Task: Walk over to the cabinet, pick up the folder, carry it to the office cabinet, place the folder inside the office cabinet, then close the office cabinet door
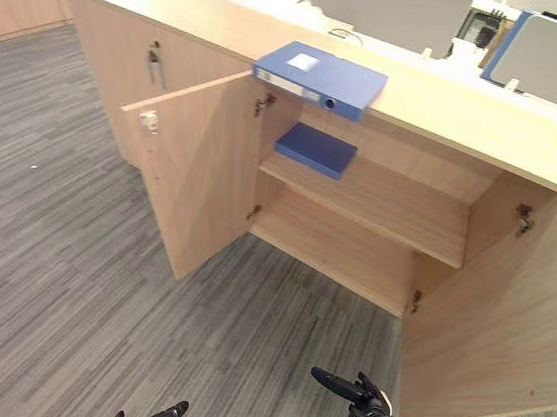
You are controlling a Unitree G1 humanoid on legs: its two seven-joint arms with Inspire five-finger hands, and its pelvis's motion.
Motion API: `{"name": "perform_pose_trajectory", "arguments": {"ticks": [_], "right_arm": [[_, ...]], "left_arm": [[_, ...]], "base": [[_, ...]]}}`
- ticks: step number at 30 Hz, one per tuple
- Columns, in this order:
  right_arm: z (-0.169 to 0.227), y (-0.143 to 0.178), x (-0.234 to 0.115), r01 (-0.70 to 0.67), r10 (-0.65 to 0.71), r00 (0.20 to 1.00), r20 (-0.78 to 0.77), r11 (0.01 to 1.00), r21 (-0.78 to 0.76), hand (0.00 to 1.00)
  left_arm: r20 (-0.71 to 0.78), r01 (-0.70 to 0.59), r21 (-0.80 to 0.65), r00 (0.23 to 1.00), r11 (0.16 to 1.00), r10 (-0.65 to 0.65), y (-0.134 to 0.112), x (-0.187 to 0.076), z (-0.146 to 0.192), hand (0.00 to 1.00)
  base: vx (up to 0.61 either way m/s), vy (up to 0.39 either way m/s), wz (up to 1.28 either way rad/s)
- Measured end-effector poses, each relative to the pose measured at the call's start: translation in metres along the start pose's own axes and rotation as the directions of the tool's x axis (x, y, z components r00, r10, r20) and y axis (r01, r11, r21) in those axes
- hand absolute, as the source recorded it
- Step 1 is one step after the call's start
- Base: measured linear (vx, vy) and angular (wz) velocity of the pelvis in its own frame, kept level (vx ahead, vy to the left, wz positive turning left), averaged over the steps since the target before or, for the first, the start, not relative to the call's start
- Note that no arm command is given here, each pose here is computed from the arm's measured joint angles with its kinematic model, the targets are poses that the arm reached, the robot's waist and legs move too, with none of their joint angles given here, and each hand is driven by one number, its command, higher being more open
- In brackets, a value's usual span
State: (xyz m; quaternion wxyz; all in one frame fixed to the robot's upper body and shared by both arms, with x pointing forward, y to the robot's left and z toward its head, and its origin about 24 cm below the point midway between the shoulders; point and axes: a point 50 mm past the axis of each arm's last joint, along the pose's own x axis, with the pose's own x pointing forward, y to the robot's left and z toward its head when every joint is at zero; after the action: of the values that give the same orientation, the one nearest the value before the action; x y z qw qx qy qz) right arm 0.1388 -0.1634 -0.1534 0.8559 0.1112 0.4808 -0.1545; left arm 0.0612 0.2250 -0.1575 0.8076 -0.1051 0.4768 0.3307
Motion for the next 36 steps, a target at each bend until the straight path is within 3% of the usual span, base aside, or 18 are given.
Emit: {"name": "perform_pose_trajectory", "arguments": {"ticks": [6,10,16,18,20,23,27,32,36], "right_arm": [[-0.003,-0.006,0.0,0.014,-0.015,1.0,-0.024,1.0,-0.016,1.0],[-0.007,-0.008,0.001,0.028,-0.029,0.998,-0.061,0.999,-0.015,1.0],[-0.001,-0.009,0.005,0.041,-0.048,0.994,-0.095,0.996,-0.081,1.0],[0.003,-0.009,0.006,0.046,-0.052,0.996,-0.077,0.995,-0.084,1.0],[-0.002,0.009,0.004,0.006,-0.011,0.996,-0.083,0.998,-0.068,1.0],[0.012,0.019,0.005,-0.03,0.029,0.999,-0.032,0.998,-0.052,1.0],[0.016,0.015,0.006,-0.024,0.024,1.0,-0.007,0.998,-0.052,1.0],[-0.02,0.001,0.001,-0.022,0.005,0.987,-0.158,0.995,-0.102,1.0],[-0.016,0.005,0.001,-0.048,0.029,0.99,-0.14,0.99,-0.132,1.0]], "left_arm": [[0.023,0.051,-0.03,0.998,0.998,-0.051,-0.019,-0.004,0.003,1.0],[0.022,0.055,-0.046,0.998,0.997,-0.054,-0.017,-0.004,0.003,1.0],[0.125,0.062,-0.005,0.99,0.998,-0.061,-0.01,0.0,0.029,1.0],[0.105,0.048,-0.003,0.993,0.999,-0.048,-0.006,-0.001,0.023,1.0],[0.105,0.022,0.008,0.994,1.0,-0.023,0.002,0.003,0.027,1.0],[0.108,0.048,0.012,0.993,0.999,-0.049,-0.009,0.004,0.031,1.0],[0.059,0.05,0.057,0.997,0.997,-0.053,-0.005,0.004,0.017,1.0],[-0.009,0.039,0.104,0.999,0.994,-0.038,0.01,0.0,-0.004,1.0],[-0.034,0.022,0.124,0.999,0.992,-0.018,0.021,0.0,-0.008,1.0]], "base": [[0.37,-0.362,0.17],[0.45,-0.101,-0.29],[0.43,0.191,-0.48],[0.37,0.361,-0.85],[0.45,0.311,-0.52],[0.25,0.181,-0.18],[0.16,0.189,-0.55],[0.05,0.113,-0.35],[0.0,-0.099,-0.2]]}}
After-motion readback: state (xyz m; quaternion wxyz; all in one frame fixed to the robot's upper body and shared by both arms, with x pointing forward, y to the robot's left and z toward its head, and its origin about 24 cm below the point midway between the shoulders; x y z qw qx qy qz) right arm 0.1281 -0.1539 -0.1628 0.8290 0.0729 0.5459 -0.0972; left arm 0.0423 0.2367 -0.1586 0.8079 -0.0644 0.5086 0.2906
